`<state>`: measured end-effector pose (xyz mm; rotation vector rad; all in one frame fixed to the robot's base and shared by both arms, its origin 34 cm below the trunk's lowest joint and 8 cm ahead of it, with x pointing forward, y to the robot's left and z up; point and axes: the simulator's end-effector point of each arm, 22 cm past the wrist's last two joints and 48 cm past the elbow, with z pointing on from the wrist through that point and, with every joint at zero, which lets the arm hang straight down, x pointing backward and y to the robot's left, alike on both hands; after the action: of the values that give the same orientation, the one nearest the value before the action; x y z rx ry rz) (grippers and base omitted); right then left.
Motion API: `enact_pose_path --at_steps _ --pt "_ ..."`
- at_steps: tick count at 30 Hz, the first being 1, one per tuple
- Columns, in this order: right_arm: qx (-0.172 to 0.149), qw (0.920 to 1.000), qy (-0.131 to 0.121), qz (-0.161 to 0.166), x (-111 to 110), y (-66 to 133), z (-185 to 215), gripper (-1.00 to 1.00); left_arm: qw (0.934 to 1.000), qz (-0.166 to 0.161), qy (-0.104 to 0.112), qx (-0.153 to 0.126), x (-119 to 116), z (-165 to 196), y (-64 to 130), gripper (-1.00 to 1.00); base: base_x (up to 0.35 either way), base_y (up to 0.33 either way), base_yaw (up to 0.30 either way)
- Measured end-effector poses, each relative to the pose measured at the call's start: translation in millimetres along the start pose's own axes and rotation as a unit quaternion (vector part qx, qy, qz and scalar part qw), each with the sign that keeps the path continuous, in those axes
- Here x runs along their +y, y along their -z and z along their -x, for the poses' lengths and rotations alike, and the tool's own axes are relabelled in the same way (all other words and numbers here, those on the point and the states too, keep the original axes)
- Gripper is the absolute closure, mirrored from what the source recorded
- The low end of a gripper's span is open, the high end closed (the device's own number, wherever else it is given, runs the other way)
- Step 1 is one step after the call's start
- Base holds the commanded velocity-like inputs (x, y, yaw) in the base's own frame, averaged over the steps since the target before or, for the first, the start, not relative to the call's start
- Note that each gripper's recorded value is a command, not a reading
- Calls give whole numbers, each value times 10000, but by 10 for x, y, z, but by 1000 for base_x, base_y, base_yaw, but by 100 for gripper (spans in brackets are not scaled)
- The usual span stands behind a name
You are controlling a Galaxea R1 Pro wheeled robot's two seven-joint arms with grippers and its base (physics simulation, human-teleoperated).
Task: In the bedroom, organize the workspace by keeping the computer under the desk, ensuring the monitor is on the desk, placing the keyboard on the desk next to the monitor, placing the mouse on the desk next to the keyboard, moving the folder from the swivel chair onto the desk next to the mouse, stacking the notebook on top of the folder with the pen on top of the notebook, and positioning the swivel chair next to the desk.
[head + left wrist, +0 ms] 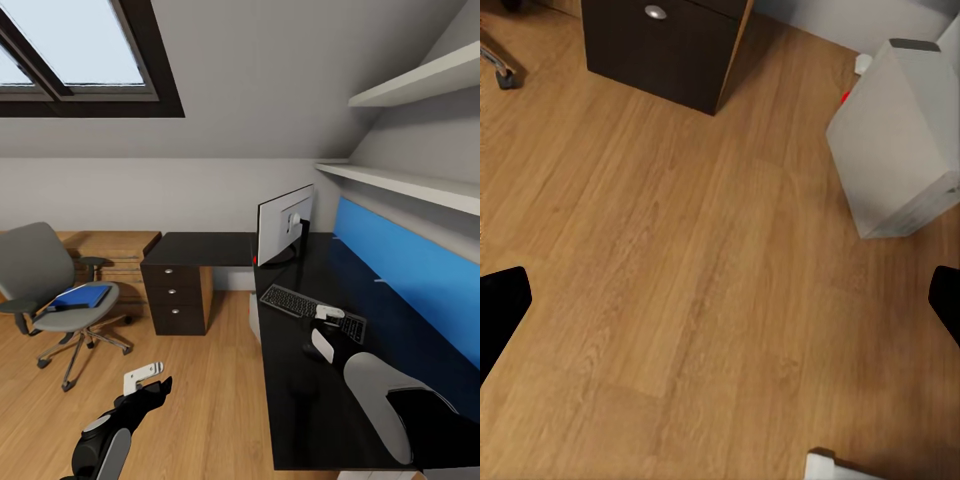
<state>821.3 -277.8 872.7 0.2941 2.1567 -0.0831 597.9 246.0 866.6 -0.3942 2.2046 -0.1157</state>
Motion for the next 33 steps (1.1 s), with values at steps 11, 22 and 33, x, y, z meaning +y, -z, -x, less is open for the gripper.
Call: enact_pose_path --at_steps 11,22,33 --pt "4 10000 7 -7 -5 0 -4 -100 10000 1 2 13 3 -11 -4 -100 178 0 0" --pt "14 10000 15 -37 -52 -8 -2 -100 10000 2 3 22 4 -17 -8 -100 12 0 0" --pt "368 9992 76 -100 -158 -17 -149 -100 10000 1 13 11 6 -7 -4 -100 0 0 0"
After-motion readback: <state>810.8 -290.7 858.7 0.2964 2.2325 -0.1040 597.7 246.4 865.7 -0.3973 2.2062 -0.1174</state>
